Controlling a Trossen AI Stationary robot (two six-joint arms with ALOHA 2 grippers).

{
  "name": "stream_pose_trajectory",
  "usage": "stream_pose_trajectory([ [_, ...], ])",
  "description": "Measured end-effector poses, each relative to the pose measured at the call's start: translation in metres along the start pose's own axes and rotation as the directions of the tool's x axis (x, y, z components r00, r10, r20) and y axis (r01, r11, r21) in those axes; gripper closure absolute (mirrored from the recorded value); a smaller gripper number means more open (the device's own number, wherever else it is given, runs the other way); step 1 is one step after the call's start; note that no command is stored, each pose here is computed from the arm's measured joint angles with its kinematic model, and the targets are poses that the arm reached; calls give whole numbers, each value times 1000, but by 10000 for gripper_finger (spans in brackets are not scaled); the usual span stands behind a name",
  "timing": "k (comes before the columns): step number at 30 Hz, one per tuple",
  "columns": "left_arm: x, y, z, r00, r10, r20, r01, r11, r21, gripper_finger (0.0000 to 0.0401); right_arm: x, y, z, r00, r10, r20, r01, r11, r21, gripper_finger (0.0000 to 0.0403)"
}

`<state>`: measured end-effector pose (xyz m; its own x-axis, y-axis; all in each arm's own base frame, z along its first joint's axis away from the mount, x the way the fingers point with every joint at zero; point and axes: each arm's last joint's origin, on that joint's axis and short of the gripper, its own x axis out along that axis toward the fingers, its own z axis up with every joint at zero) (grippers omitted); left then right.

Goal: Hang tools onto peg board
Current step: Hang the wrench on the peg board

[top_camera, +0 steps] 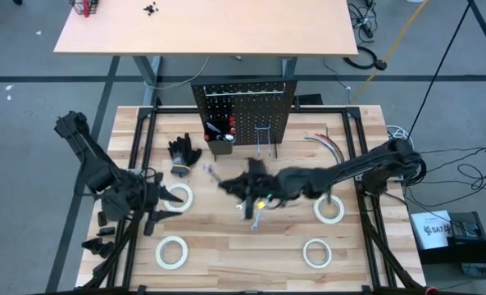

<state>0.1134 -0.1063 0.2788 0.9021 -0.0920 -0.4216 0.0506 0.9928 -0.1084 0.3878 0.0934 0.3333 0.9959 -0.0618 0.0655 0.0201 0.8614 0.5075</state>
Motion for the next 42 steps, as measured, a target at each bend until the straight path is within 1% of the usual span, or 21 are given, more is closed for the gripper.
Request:
stream_pose_trajectory([
  [2, 5, -5, -7, 998, -39, 42, 41, 998, -41, 223, -18, -4, 11, 998, -28, 56, 29, 999, -21, 397],
  [4, 9, -8, -11, 994, -65, 85, 72, 995, -72, 223, -38, -14, 17, 992, -62, 111, 64, 998, -23, 398],
  [7, 12, -11, -8, 980, -85, 179, 104, 989, -102, 223, -58, -39, 16, 977, -62, 203, 57, 998, 27, 398],
  [10, 13, -12, -1, 965, -55, 256, 82, 992, -96, 223, -66, -67, 13, 948, -72, 310, 48, 995, 84, 398],
  [12, 14, -11, 5, 954, -30, 299, 57, 995, -80, 223, -65, -80, 13, 937, -66, 343, 36, 995, 92, 398],
  [14, 14, -9, 10, 941, -8, 337, 35, 997, -72, 223, -63, -90, 18, 932, -64, 357, 36, 996, 83, 398],
  [16, 15, -7, 13, 933, 9, 359, 18, 997, -74, 223, -62, -96, 24, 924, -84, 373, 63, 996, 69, 398],
  [19, 16, -4, 17, 924, 36, 381, 4, 995, -102, 223, -61, -109, 32, 910, -112, 398, 95, 994, 62, 398],
  [23, 18, -1, 18, 922, 57, 382, -15, 993, -113, 223, -60, -123, 40, 918, -84, 387, 61, 996, 72, 398],
  [26, 19, 1, 19, 921, 69, 383, -25, 993, -118, 223, -59, -131, 40, 920, -95, 380, 71, 995, 77, 398],
  [35, 22, 5, 21, 918, 99, 384, -52, 990, -131, 223, -59, -138, 45, 918, -92, 385, 71, 995, 70, 398],
  [42, 24, 9, 22, 915, 120, 385, -71, 988, -139, 223, -59, -139, 45, 928, -60, 367, 43, 998, 54, 398],
])
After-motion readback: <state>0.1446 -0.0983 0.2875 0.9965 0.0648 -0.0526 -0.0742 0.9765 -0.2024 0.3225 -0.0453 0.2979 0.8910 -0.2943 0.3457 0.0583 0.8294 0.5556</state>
